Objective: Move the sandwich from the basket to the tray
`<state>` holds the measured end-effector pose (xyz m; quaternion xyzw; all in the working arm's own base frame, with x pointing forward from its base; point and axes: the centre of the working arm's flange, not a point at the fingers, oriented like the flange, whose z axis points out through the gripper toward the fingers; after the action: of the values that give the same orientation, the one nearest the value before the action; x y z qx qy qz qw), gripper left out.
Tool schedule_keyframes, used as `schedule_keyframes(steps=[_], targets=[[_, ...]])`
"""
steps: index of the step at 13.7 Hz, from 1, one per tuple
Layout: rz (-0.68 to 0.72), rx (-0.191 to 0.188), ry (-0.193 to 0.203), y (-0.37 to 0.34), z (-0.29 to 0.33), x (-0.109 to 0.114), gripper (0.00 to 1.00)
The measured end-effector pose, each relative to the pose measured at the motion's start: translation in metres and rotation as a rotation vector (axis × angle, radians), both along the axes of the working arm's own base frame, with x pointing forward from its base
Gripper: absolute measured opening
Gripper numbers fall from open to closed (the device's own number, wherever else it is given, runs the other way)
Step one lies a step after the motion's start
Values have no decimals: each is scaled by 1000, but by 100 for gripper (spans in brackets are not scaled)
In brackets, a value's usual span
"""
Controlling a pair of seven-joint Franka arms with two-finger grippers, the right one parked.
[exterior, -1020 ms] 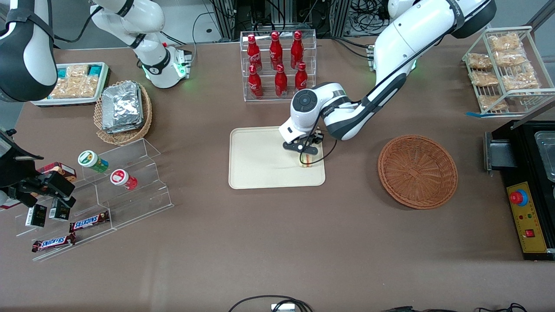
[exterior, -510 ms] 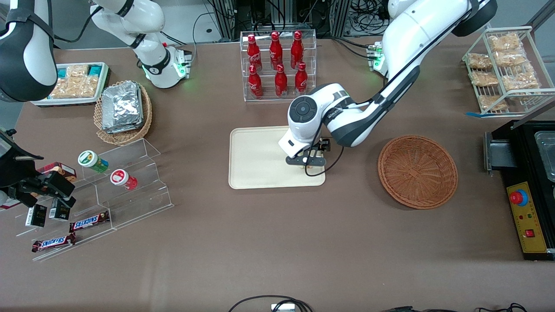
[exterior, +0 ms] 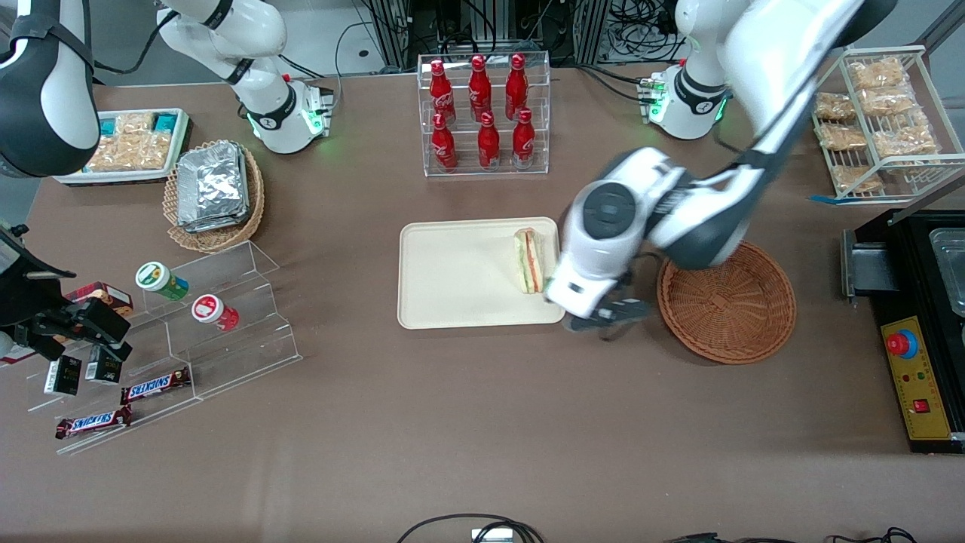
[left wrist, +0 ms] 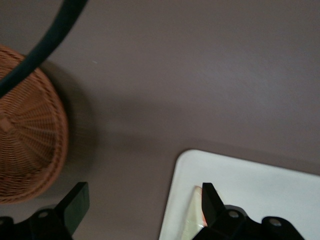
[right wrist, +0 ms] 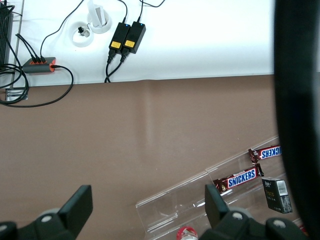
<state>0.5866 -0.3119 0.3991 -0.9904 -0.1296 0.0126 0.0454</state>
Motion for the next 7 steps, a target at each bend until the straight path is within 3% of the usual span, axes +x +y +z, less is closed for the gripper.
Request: schedule_keyframes(steps=[4, 7], targets=[[122, 32, -32, 74, 33, 24, 100], [157, 65, -16, 96, 42, 24, 100]])
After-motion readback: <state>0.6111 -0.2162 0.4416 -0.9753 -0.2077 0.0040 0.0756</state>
